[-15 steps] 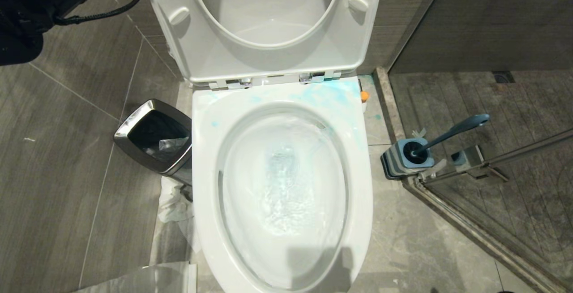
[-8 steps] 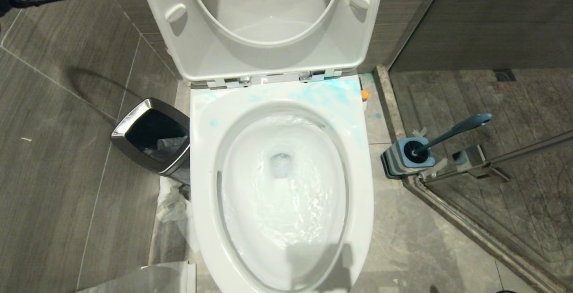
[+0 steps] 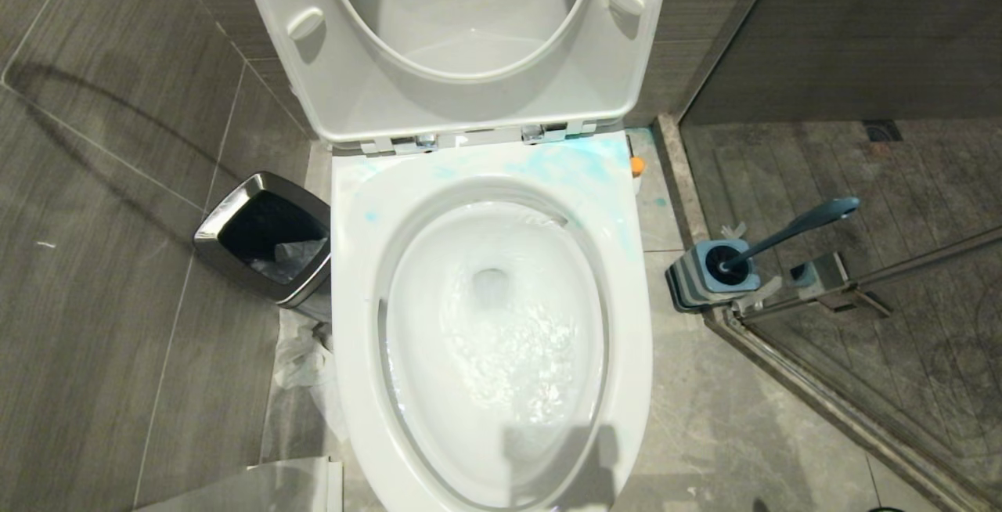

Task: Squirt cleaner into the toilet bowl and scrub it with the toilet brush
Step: Flush the toilet

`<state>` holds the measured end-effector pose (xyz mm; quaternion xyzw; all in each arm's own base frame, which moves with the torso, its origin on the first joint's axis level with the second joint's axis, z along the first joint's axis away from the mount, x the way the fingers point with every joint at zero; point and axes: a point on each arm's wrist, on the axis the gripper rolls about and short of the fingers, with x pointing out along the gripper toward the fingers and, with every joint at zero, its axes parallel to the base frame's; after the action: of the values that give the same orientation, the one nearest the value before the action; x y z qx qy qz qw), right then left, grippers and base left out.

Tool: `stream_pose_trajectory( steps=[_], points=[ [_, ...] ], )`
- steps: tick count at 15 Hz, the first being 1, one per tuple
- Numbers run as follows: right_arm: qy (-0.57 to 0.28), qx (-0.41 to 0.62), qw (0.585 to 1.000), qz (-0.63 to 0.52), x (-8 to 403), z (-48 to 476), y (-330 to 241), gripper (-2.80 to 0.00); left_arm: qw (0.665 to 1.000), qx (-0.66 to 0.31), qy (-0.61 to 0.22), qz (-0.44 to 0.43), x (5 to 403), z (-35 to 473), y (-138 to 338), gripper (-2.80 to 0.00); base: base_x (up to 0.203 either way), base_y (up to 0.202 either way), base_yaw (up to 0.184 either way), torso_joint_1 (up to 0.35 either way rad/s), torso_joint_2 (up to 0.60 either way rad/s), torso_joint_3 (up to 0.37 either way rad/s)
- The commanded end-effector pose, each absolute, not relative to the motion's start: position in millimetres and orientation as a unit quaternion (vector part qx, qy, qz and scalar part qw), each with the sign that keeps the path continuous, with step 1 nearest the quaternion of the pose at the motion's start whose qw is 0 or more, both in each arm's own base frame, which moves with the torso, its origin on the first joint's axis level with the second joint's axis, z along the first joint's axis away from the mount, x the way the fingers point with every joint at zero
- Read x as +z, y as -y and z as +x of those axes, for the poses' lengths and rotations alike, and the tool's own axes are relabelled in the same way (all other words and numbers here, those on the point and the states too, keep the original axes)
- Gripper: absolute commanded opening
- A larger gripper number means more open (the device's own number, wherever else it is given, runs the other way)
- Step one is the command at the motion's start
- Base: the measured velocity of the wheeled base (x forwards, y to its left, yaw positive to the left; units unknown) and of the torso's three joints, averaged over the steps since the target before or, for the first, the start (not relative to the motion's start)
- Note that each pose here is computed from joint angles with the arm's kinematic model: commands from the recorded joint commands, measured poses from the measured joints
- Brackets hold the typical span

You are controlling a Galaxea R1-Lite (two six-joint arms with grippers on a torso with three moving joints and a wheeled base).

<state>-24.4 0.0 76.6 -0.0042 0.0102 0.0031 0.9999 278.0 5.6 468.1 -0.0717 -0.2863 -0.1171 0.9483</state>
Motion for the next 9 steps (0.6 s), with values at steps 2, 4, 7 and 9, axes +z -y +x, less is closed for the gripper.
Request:
stream_pose_trajectory(
  steps=[2, 4, 7, 9],
  points=[
    [-0.011, 0.004, 1.0, -0.005, 76.6, -24.4, 0.0, -2.8, 0.958, -0.138, 0.241, -0.074, 463.0, 279.1, -11.3, -2.8, 0.0, 0.0, 0.0, 0.0, 0.0, 0.0],
    [-0.011, 0.003, 1.0, -0.005, 76.7, -24.4, -0.1, -2.8, 0.947, -0.164, 0.262, -0.088, 465.9, 280.0, -5.5, -2.8, 0.0, 0.0, 0.0, 0.0, 0.0, 0.0],
    [-0.011, 0.004, 1.0, -0.005, 76.7, -24.4, 0.0, -2.8, 0.916, -0.196, 0.335, -0.102, 474.2, 282.3, 1.9, -2.8, 0.0, 0.0, 0.0, 0.0, 0.0, 0.0],
    [-0.011, 0.004, 1.0, -0.005, 76.6, -24.4, 0.0, -2.8, 0.901, -0.207, 0.366, -0.102, 478.8, 279.1, 2.6, -2.8, 0.0, 0.0, 0.0, 0.0, 0.0, 0.0]
  ],
)
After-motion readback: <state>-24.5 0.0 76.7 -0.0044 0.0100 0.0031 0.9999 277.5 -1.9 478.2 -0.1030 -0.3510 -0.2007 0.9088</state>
